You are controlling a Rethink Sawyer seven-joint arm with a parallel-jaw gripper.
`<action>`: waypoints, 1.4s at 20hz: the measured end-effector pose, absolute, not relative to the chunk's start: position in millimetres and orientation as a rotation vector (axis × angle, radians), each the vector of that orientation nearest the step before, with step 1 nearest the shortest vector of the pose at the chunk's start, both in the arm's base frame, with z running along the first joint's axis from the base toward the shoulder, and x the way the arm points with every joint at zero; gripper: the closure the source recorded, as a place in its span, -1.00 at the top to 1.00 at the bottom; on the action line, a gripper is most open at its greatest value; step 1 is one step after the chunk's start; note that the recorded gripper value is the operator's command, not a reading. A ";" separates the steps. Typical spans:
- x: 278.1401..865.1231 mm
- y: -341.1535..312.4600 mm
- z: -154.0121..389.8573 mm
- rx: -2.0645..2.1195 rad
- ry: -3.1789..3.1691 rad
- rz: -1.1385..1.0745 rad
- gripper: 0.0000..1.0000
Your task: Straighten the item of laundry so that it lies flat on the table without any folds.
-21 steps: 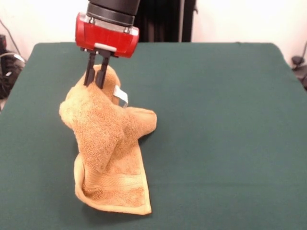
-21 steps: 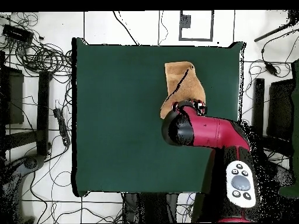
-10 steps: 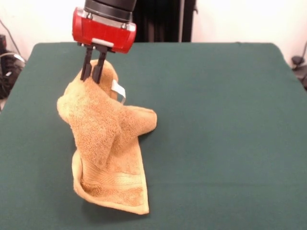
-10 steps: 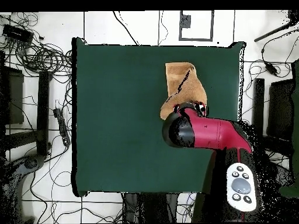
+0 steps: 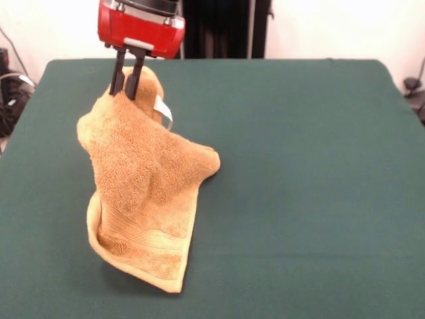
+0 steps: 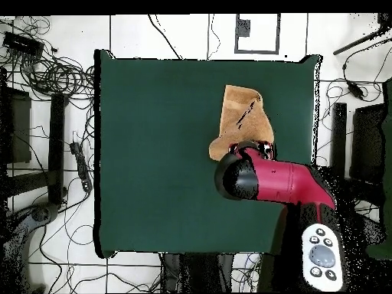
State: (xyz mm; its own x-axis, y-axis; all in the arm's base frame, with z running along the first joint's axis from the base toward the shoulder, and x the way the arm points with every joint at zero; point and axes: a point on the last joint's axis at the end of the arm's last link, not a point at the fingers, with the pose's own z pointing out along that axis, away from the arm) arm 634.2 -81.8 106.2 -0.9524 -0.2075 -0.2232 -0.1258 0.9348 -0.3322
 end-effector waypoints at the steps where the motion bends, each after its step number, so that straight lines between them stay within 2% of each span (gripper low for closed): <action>1: 634.0 -82.4 106.3 -0.247 2.836 -0.462 -1.00; 7: 632.4 -89.0 104.9 -0.233 2.842 -0.464 -1.00; 8: 631.9 -91.8 104.4 -0.227 2.844 -0.465 1.00; 28: 631.0 -93.0 107.8 -0.213 2.859 -0.463 1.00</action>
State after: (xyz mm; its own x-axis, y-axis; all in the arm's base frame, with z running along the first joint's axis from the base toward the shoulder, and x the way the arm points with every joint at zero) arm 631.0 -93.0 107.8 -0.9613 -0.1802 -0.2082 -0.1052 0.9391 -0.3270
